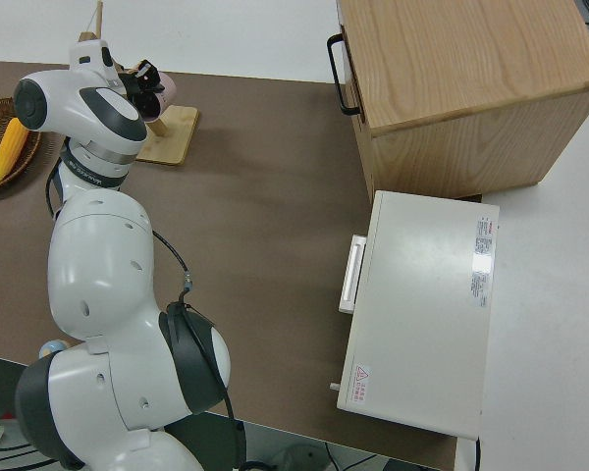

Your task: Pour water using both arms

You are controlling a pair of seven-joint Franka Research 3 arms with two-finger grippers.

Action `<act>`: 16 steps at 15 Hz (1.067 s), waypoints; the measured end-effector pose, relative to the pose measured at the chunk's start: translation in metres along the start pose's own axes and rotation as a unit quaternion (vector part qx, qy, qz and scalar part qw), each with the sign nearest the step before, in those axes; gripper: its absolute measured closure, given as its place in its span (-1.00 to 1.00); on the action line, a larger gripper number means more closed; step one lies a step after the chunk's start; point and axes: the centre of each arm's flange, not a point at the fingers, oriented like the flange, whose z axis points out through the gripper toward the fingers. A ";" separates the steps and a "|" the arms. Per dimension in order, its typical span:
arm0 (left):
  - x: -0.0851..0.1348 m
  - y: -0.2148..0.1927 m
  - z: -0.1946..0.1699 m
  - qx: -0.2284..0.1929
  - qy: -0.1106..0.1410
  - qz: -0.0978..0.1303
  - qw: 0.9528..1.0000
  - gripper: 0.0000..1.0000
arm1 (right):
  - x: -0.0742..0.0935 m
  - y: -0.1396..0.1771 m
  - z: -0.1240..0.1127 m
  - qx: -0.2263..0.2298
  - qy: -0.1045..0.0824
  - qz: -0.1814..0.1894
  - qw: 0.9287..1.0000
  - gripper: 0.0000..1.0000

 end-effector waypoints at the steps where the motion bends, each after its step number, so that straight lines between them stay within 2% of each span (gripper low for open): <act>1: 0.000 0.000 0.000 0.000 0.000 0.000 1.000 -0.29 | 0.000 0.000 0.000 -0.001 0.000 0.000 1.000 0.79; 2: 0.000 0.000 0.000 0.000 0.000 0.000 1.000 -0.29 | 0.001 0.004 -0.002 -0.004 0.003 0.002 1.000 0.86; 5: 0.000 0.000 0.000 0.000 0.000 0.000 1.000 -0.29 | 0.002 0.004 -0.001 -0.004 0.004 0.002 1.000 0.89; 16: 0.000 0.000 0.000 0.000 0.000 0.001 1.000 -0.29 | 0.000 0.007 0.000 -0.005 0.003 0.005 1.000 0.89</act>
